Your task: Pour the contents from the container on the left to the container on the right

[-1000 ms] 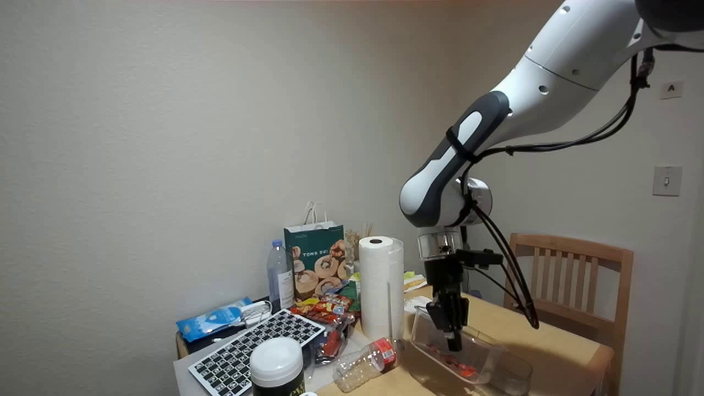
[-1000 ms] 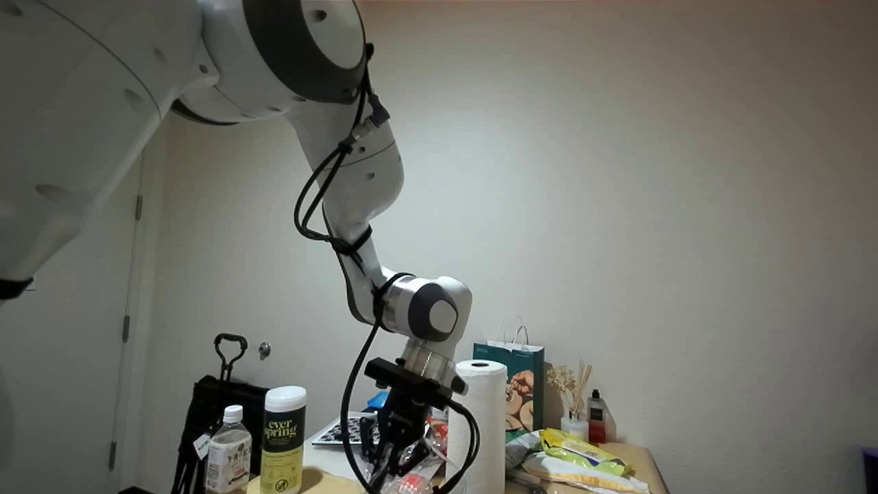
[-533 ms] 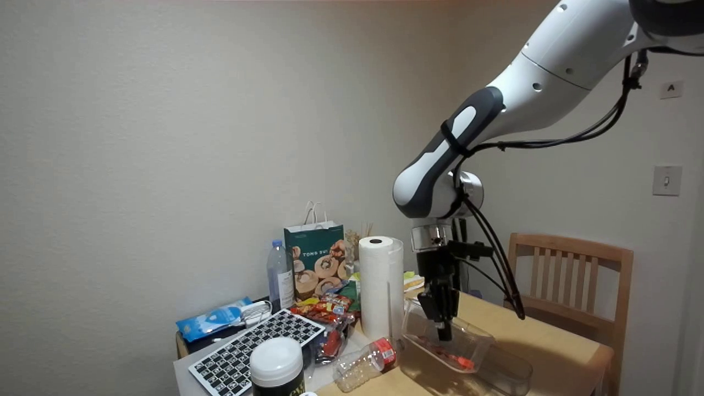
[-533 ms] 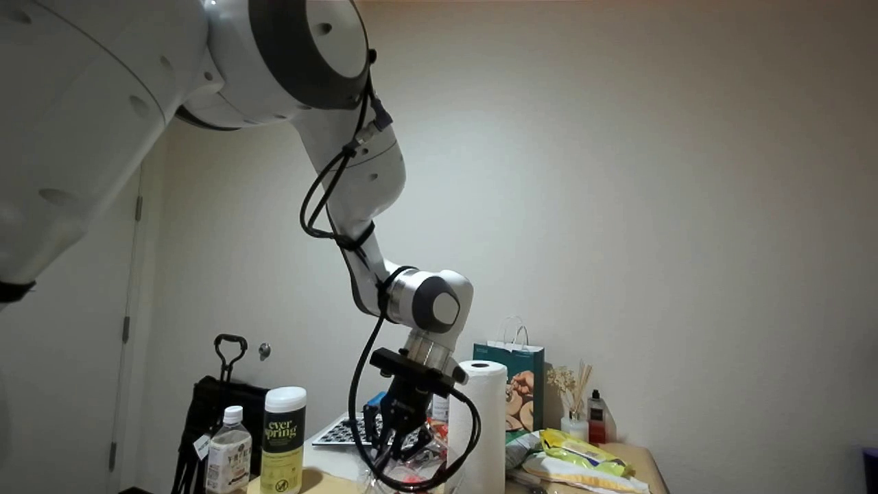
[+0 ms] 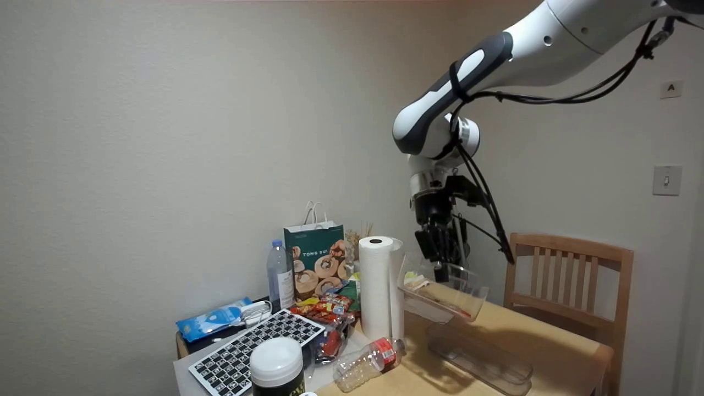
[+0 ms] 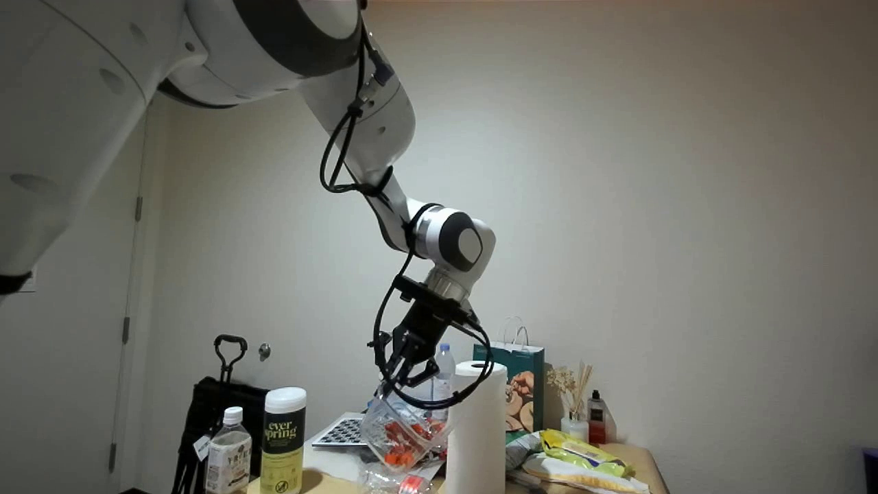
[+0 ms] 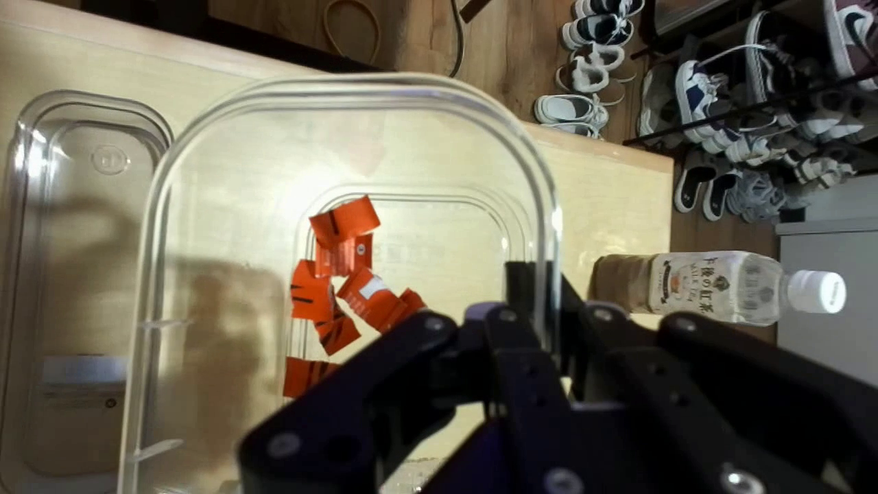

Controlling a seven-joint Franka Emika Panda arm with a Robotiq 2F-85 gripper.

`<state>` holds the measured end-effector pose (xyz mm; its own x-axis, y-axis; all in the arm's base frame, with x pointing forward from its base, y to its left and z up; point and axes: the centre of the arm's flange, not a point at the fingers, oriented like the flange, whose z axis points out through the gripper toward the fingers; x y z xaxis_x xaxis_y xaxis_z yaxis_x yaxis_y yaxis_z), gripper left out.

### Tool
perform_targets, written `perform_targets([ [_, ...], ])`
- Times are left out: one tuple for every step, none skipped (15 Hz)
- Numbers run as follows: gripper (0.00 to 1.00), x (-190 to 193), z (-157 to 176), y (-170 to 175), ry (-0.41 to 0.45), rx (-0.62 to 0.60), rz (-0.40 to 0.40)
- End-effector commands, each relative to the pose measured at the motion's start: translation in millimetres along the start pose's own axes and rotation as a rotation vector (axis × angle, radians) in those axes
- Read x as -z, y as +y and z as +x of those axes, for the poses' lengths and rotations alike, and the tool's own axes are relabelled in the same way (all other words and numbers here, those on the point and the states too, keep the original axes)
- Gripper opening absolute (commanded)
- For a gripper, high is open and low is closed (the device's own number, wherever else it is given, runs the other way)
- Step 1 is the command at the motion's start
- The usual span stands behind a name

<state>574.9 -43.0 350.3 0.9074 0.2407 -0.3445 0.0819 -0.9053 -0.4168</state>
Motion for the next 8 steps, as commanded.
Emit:
perform_targets([
  [0.06, 21.7, -21.1, 18.8, 0.098, 0.087, 0.062],
  [0.06, 19.1, -22.6, 27.4, 0.13, 0.096, 0.081],
  [0.06, 9.8, -21.2, 40.4, 0.161, 0.119, 0.113],
  [0.06, -1.4, -17.0, 51.3, 0.18, 0.111, 0.122],
  [0.07, 20.7, -12.9, 34.2, 0.135, 0.08, 0.079],
  [0.07, 13.4, -13.0, 44.8, 0.15, 0.081, 0.09],
  [0.07, 6.6, -13.0, 51.9, 0.153, 0.079, 0.099],
  [0.07, 2.3, -12.0, 55.0, 0.152, 0.078, 0.103],
])
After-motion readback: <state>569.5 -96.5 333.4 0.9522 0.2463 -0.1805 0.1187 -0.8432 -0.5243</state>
